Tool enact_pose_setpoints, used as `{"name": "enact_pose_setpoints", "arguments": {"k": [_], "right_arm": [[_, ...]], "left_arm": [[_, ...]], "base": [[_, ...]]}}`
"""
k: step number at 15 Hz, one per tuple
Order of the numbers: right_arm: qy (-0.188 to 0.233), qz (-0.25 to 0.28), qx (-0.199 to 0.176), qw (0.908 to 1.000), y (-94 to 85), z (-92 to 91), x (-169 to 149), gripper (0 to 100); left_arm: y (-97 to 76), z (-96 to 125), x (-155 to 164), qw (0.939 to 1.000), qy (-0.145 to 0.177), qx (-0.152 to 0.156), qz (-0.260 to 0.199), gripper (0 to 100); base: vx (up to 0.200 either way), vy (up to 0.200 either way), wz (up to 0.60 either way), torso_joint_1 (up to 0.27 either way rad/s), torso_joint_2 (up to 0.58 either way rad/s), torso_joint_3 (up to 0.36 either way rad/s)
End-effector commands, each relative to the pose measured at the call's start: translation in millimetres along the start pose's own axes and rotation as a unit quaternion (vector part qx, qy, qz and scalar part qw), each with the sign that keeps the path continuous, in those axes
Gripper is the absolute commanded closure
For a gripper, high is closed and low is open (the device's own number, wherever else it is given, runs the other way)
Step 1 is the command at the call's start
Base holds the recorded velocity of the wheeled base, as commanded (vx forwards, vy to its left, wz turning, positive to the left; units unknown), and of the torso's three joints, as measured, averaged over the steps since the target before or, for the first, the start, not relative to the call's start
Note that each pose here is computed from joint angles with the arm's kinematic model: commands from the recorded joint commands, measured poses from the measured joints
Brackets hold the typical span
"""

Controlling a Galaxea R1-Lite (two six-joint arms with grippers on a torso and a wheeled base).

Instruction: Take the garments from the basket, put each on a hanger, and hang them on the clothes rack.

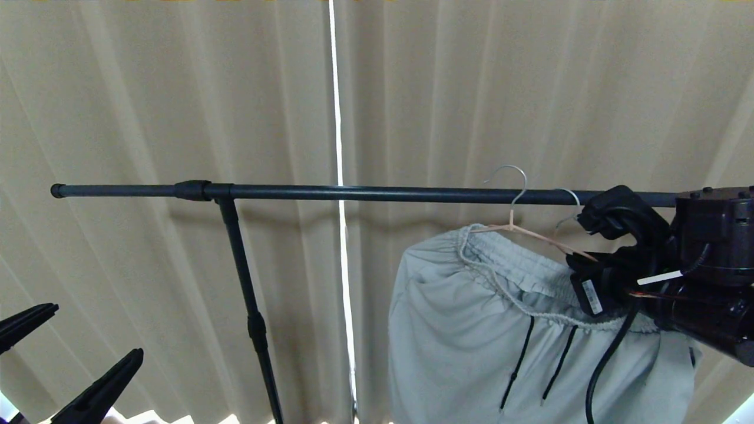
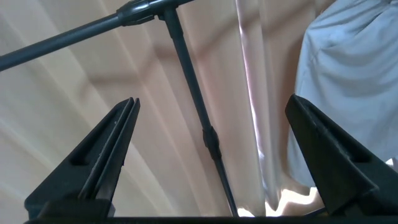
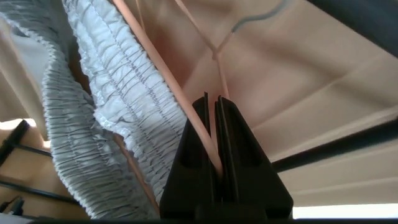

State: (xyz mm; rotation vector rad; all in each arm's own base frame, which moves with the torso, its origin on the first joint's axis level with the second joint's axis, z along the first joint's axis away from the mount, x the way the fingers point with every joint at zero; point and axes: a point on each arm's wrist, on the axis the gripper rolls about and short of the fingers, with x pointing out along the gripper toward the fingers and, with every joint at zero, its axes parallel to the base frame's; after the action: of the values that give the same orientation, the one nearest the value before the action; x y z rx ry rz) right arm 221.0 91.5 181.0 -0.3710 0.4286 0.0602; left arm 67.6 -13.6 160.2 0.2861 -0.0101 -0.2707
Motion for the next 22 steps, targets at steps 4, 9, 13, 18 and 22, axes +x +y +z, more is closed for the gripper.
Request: {"name": "enact_pose_setpoints", "arguments": {"k": [4, 9, 13, 18, 22], "right_arm": [[0.028, 0.007, -0.02, 0.9994, 14.0, -5.6, 15.9, 100], [0.023, 0.037, -0.038, 0.9983, 36.6, -1.3, 22.0, 100], [0.024, 0.045, -0.044, 0.9977, 45.1, 1.5, 27.8, 100], [0.02, 0.051, -0.045, 0.9975, 47.4, 1.3, 24.8, 0], [0.009, 0.08, -0.004, 0.9968, 58.3, 1.6, 11.2, 0]], "left_arm": [[0.2, 0.8, 0.6, 1.0, -0.001, 0.001, -0.001, 0], [0.1, 0.5, 0.3, 1.0, -0.001, 0.001, -0.001, 0], [0.0, 0.2, 0.5, 1.0, 0.001, 0.001, -0.001, 0], [-0.1, 0.0, 0.2, 1.0, 0.0, 0.001, -0.001, 0], [0.1, 0.6, 0.0, 1.0, -0.001, 0.001, 0.0, 0]], "base": [[0.0, 0.0, 0.0, 0.0, 0.0, 0.0], [0.0, 0.0, 0.0, 0.0, 0.0, 0.0], [0.0, 0.0, 0.0, 0.0, 0.0, 0.0], [0.0, 0.0, 0.0, 0.0, 0.0, 0.0], [0.0, 0.0, 0.0, 0.0, 0.0, 0.0]]}}
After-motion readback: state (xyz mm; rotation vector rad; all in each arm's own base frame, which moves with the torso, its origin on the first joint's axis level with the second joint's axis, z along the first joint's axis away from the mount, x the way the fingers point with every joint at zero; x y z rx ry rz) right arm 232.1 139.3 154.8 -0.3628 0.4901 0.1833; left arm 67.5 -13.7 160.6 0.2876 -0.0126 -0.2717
